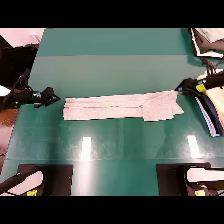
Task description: Fold the shirts.
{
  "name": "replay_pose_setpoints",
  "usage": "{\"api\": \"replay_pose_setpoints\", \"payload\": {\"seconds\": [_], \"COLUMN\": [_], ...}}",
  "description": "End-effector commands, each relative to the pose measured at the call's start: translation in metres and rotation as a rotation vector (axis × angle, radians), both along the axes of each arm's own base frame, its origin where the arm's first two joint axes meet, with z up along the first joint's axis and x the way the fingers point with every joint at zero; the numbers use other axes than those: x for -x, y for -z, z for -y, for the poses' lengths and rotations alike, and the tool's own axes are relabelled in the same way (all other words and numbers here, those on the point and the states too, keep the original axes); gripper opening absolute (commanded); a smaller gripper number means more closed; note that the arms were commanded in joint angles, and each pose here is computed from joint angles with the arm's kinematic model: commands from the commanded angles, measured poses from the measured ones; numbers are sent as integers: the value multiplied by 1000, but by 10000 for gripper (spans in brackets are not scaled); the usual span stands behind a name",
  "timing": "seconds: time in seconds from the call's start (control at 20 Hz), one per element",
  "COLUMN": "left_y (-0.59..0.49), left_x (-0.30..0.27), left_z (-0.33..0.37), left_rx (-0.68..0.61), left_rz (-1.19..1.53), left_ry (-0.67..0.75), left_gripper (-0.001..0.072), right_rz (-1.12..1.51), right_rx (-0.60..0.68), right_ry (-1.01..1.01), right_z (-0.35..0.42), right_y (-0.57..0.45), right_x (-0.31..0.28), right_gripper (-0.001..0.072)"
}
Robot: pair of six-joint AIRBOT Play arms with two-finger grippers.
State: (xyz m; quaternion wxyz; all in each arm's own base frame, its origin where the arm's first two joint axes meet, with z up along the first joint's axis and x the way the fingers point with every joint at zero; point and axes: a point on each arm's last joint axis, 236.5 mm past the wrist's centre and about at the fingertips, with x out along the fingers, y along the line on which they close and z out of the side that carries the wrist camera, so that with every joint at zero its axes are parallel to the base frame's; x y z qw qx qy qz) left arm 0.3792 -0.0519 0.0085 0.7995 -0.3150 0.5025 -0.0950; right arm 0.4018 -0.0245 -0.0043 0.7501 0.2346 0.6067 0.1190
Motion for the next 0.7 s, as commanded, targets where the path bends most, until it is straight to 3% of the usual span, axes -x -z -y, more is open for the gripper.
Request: {"api": "replay_pose_setpoints", "payload": {"seconds": [0.0,0.2,0.4,0.6,0.65], "left_y": [-3,-7,-6,-6,-6], "left_x": [7,14,22,24,25], "left_z": [9,21,26,27,27], "left_rx": [32,86,98,101,102], "left_rz": [-16,-41,-68,-72,-75], "left_ry": [37,62,90,94,97], "left_gripper": [22,22,21,21,21], "right_rz": [-63,-116,-131,-149,-155], "right_rx": [-53,-109,-219,-248,-250], "right_ry": [20,22,-67,-131,-153], "right_z": [23,37,16,-11,-19], "right_y": [23,50,63,74,76], "right_x": [30,42,31,21,21], "right_gripper": [629,627,623,618,556]}}
